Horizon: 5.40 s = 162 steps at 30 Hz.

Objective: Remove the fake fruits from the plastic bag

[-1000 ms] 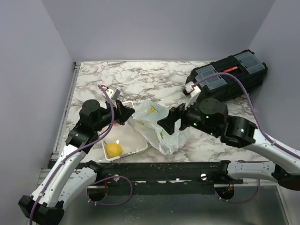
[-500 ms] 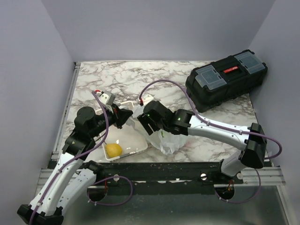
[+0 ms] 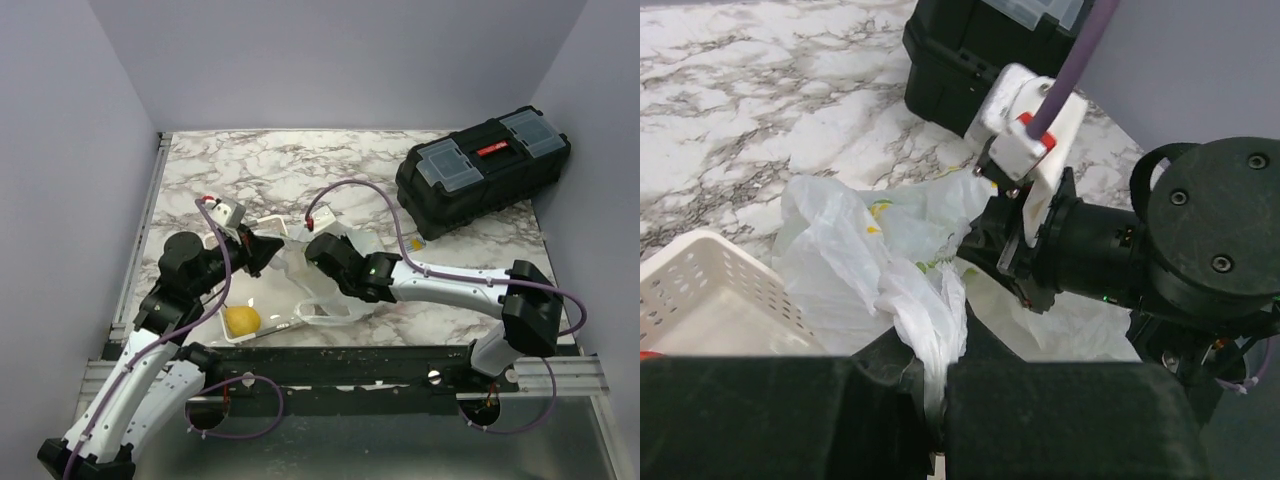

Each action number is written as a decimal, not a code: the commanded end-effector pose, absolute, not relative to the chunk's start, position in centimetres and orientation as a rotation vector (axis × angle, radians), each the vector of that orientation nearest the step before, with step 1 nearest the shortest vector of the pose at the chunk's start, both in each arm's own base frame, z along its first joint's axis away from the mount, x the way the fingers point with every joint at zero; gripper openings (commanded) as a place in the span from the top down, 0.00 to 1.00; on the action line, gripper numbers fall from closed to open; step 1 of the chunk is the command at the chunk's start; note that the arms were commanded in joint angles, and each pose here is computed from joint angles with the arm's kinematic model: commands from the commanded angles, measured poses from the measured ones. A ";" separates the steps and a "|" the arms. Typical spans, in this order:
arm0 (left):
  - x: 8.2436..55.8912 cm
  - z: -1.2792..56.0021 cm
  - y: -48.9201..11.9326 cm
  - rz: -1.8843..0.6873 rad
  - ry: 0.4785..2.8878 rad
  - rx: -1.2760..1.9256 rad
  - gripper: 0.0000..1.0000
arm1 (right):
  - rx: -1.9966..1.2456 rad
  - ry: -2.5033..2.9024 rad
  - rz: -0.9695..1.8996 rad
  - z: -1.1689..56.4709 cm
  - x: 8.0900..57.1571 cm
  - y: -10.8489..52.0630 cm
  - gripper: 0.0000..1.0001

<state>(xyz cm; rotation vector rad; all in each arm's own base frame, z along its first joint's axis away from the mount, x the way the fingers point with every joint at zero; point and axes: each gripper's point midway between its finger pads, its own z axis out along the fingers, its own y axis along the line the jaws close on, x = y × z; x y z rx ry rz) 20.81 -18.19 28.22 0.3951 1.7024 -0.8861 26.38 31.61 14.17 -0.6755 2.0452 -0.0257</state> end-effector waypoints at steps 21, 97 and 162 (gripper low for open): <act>32.0 36.3 -19.5 -0.797 1.788 0.235 1.00 | -0.057 1.604 -0.011 32.8 31.4 24.2 0.99; 13.1 24.7 -29.5 -1.319 1.712 0.624 0.18 | -0.285 2.155 0.728 15.8 17.9 26.6 0.99; 20.9 25.2 -25.5 -1.368 1.913 0.518 0.06 | -0.221 2.147 0.438 14.6 22.4 26.1 0.00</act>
